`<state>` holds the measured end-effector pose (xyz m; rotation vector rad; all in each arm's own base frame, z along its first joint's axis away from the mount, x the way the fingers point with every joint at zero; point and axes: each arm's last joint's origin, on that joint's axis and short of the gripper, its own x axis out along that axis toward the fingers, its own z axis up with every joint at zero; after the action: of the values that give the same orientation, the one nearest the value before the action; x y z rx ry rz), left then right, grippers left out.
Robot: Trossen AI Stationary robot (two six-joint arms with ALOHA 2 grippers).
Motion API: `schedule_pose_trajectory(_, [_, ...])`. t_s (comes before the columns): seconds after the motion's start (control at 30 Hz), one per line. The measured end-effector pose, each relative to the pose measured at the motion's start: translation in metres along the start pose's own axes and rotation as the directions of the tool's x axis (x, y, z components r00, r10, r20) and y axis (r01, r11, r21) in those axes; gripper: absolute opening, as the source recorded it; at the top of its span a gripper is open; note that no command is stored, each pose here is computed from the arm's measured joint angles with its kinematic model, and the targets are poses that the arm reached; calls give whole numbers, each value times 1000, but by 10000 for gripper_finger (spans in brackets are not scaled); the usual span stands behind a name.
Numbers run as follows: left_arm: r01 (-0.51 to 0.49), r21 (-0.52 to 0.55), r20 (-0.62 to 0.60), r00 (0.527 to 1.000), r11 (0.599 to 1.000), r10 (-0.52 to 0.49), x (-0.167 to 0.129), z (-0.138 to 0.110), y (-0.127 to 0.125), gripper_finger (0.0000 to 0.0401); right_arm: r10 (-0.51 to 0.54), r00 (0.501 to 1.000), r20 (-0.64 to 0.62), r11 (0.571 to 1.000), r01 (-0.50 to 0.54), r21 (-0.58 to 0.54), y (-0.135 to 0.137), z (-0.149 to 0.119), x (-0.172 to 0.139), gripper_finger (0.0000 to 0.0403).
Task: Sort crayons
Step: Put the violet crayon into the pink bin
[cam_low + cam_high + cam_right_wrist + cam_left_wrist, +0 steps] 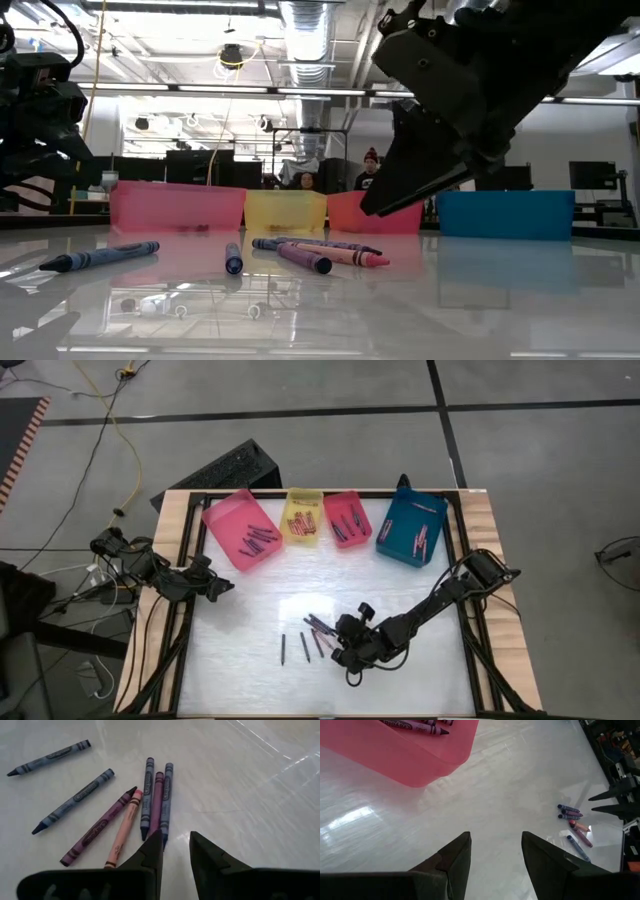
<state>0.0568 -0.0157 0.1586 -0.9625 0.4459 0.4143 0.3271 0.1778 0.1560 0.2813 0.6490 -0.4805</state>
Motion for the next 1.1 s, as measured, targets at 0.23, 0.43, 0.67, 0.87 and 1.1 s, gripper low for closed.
schedule_pose_trajectory(0.23, [0,0,0,1000,1000,0,0,0,0,165,32,999,4,999,-32,14,9,-17,18,92])
schedule_pose_trajectory(0.43, [-1,0,0,1000,1000,1,0,0,0,165,18,1000,5,1000,-18,13,7,-15,20,92])
schedule_pose_trajectory(0.67, [-1,0,0,1000,1000,1,0,0,0,165,23,1000,5,1000,-23,18,8,-15,19,92])
schedule_pose_trajectory(0.87, [0,0,0,1000,1000,0,0,0,0,165,44,999,-31,999,-43,14,8,-17,19,92])
schedule_pose_trajectory(1.1, [-1,0,0,1000,1000,1,0,0,0,165,30,999,-43,1000,-30,-1,7,-19,18,91])
